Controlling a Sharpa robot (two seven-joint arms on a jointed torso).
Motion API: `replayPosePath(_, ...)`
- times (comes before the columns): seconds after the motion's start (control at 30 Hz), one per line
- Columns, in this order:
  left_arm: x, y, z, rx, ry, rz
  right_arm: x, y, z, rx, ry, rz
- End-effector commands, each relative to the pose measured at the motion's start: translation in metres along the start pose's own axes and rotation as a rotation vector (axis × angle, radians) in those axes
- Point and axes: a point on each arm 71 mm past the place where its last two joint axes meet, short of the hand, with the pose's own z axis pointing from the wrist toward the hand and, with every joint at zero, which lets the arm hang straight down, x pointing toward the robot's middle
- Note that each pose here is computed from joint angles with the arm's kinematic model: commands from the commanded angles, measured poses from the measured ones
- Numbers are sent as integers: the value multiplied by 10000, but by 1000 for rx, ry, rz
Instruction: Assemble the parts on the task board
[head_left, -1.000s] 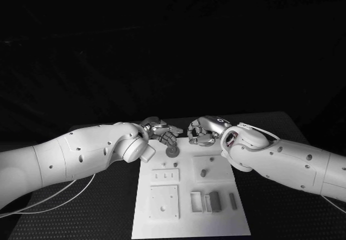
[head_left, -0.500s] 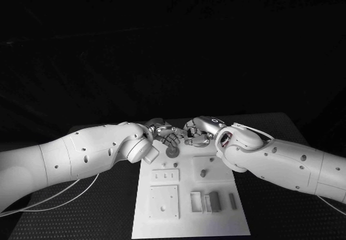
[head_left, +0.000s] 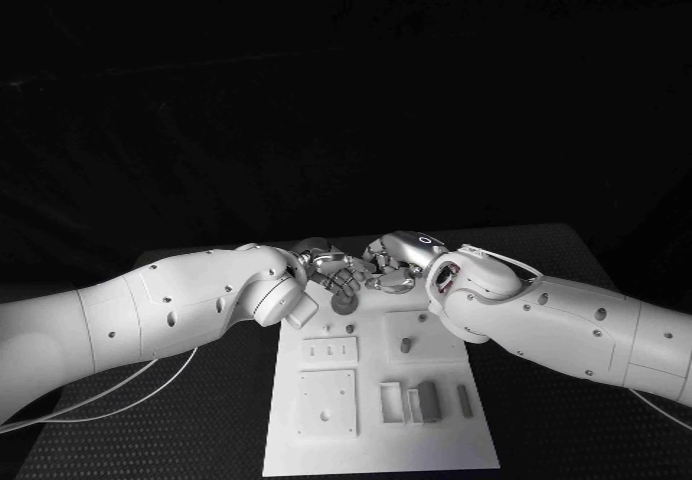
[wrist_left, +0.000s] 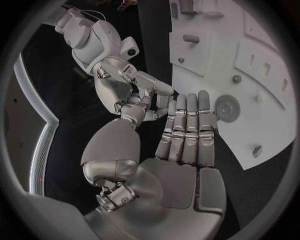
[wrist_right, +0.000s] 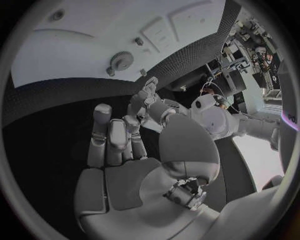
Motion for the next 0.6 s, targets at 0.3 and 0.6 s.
replayPosePath(0.3,44,-26,8,3,19,9,23,97,23,-27,13,-10)
replayPosePath(0.6,54,-31,11,3,23,-3,37,124,41,-30,18,-8)
